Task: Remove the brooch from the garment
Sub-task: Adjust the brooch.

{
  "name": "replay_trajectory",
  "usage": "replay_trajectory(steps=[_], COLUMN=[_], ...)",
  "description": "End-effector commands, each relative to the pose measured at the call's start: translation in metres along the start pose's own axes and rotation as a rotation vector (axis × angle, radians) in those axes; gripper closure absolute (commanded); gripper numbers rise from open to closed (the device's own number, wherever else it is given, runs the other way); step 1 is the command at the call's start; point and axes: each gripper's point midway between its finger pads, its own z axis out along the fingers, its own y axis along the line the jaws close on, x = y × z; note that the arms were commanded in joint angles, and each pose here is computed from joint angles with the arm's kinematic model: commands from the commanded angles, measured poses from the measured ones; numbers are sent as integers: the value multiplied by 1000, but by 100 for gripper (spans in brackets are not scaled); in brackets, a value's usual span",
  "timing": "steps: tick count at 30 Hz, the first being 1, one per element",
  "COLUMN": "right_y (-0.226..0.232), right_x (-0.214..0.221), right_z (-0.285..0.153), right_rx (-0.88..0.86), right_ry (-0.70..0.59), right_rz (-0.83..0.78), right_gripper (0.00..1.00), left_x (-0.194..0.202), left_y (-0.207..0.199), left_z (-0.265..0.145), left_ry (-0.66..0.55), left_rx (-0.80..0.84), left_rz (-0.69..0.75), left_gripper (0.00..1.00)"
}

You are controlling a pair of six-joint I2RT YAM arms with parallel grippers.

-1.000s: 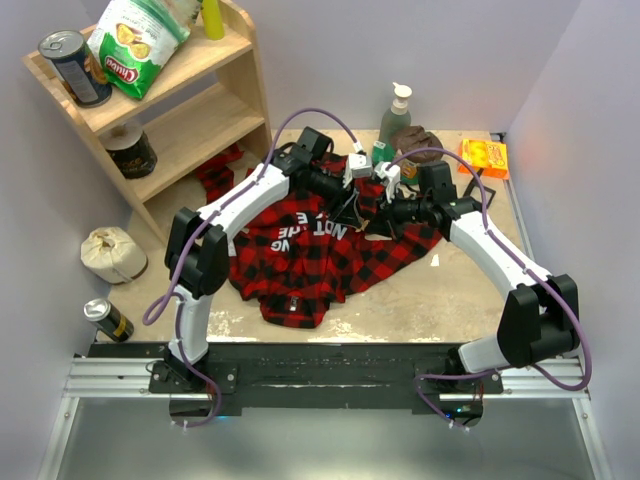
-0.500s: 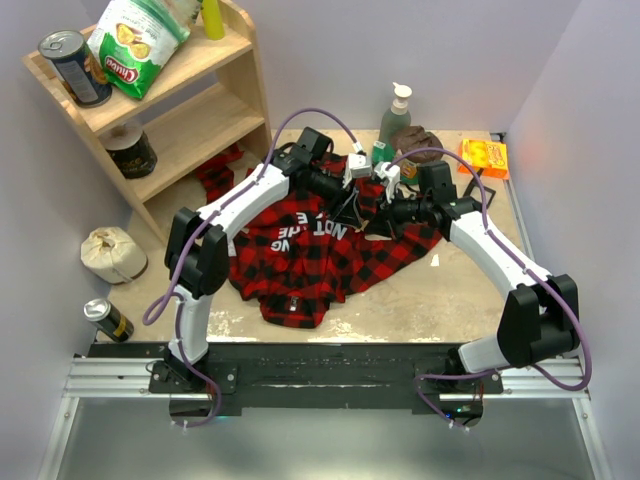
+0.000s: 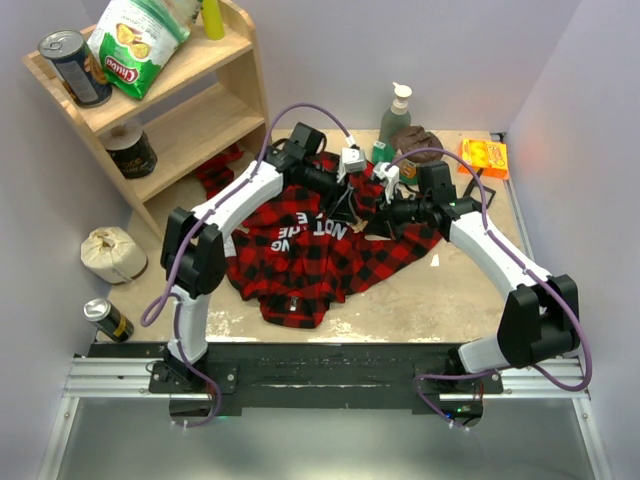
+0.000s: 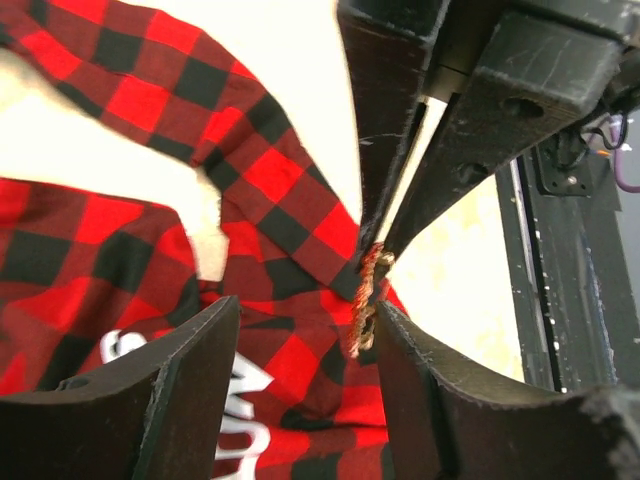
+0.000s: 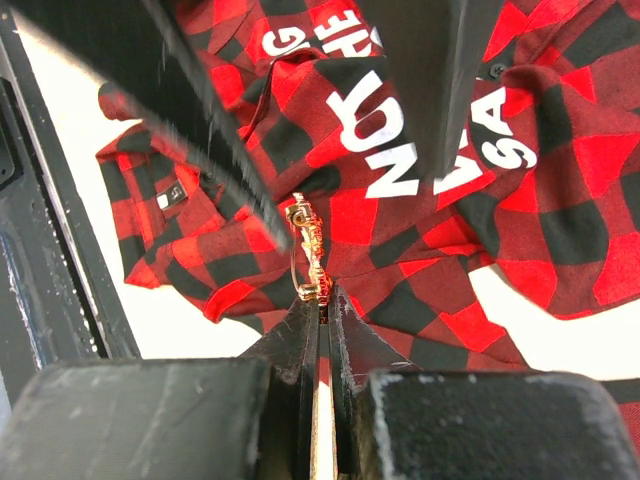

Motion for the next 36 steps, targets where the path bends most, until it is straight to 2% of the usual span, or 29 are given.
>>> replay_trajectory(steps=[1, 7, 14, 18, 26, 27, 29, 36], right_y=[14, 14, 16, 16, 15, 15, 14, 14], right_x=[-23, -23, -24, -25, -25, -25, -24, -23], right_z=[-8, -8, -6, -7, -6, -6, -6, -4], right_rx=[-34, -42, -53, -52, -50, -49, -47, -53], right_ry=[-54, -55, -56, -59, -58, -57, -55, -52], right_rz=[-61, -57, -44, -43, -37, -34, -33, -24], right_gripper=[100, 100, 100, 100, 100, 100, 100, 100], left_x=[-35, -25, -49, -46, -46, -40, -41, -32], left_y=[3, 3, 7, 7, 5, 6, 7, 11], left_z=[-38, -37, -59, -66, -69, -68, -69, -67], left_ry=[-85, -78, -125, -129, -142, -139, -148, -146], left_rx=[-67, -57, -205, -269, -283, -282, -299, -297], left_rz=[85, 76, 192, 228, 253, 243, 249, 233], left_gripper=[39, 39, 37, 26, 15, 9, 5, 0])
